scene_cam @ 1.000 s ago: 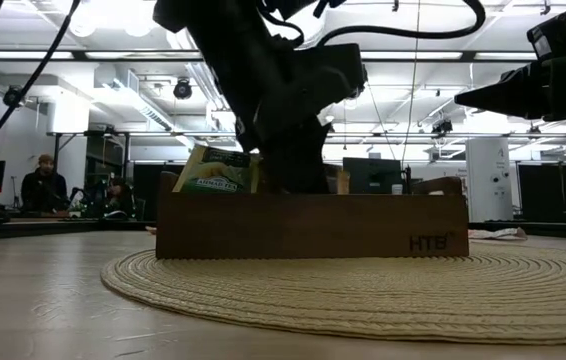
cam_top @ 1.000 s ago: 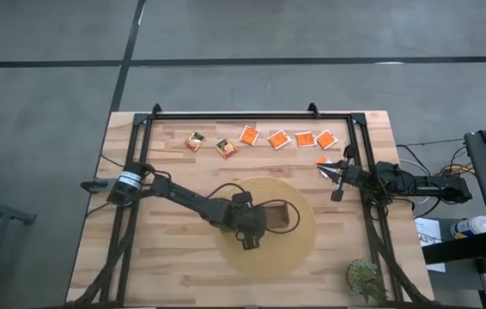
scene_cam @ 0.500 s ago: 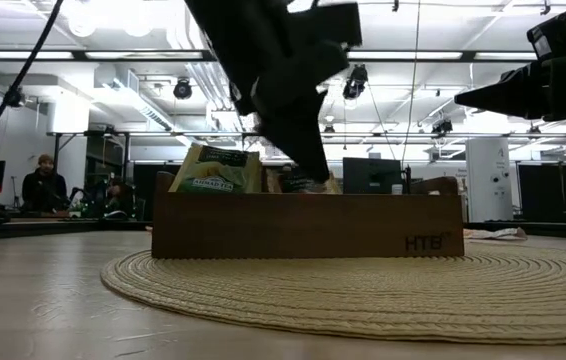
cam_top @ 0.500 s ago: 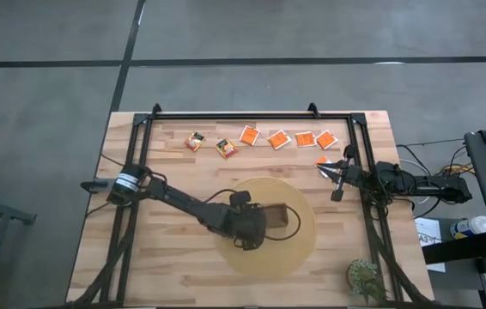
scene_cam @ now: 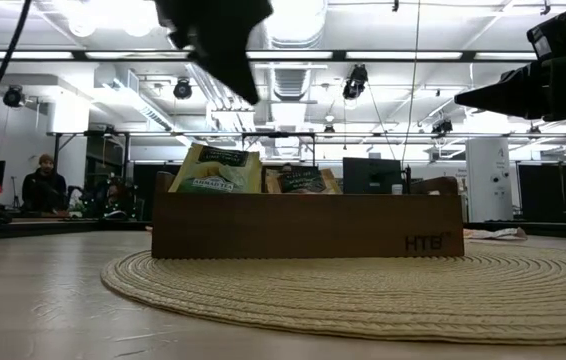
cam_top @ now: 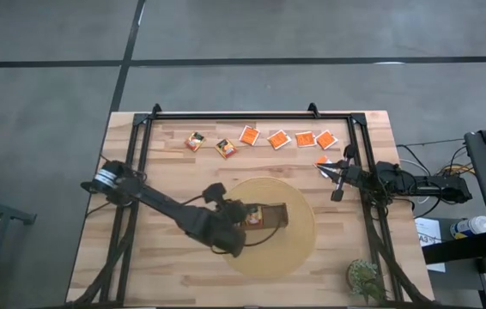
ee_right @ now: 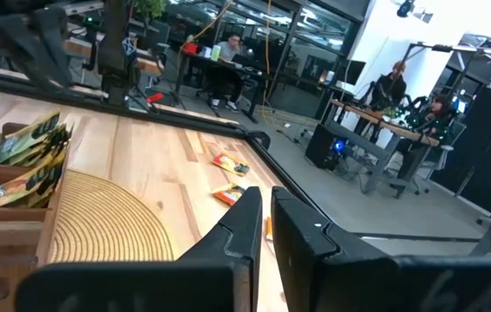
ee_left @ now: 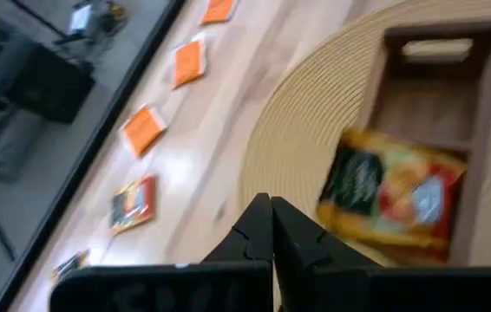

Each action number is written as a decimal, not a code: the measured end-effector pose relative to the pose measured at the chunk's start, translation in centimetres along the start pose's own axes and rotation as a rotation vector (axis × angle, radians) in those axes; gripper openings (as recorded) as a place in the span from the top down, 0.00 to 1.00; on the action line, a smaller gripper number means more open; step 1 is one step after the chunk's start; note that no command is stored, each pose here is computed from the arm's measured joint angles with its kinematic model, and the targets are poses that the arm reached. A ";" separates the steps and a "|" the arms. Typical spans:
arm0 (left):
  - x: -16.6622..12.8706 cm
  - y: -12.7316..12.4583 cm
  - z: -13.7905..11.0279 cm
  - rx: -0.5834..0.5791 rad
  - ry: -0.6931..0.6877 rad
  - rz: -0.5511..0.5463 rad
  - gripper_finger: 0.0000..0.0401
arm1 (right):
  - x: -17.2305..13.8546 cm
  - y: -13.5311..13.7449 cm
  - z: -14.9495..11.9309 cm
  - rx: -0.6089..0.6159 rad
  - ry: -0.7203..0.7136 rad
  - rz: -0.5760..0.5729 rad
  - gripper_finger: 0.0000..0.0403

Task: Pick & Place Tea
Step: Put the yellow tea bag into the middle section of the wooden organizer

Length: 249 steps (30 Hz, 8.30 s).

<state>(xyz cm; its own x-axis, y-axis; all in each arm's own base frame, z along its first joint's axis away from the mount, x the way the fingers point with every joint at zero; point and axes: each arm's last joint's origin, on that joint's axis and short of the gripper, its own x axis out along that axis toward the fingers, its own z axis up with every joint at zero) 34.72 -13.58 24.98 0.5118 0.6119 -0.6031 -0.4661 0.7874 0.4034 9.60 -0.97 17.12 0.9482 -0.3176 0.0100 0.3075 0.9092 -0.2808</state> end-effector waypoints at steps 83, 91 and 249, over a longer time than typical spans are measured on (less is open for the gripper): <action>13.9 15.0 -7.0 -0.324 -0.015 -0.122 0.90 | 0.0 0.0 0.0 0.000 0.000 0.000 0.93; 14.3 16.0 -5.3 -0.293 -0.052 -0.117 0.67 | 0.0 0.0 0.0 0.000 0.000 0.000 0.93; 6.1 -5.2 -2.8 0.035 -0.169 -0.182 0.83 | 0.0 0.0 0.0 -0.001 0.001 0.001 0.93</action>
<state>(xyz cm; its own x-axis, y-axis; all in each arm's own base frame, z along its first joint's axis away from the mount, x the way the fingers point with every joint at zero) 38.24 -14.21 17.26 0.6999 0.4611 -0.5455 -0.3311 0.8861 0.3242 9.61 -0.97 17.10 0.9483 -0.3172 0.0086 0.3066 0.9092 -0.2815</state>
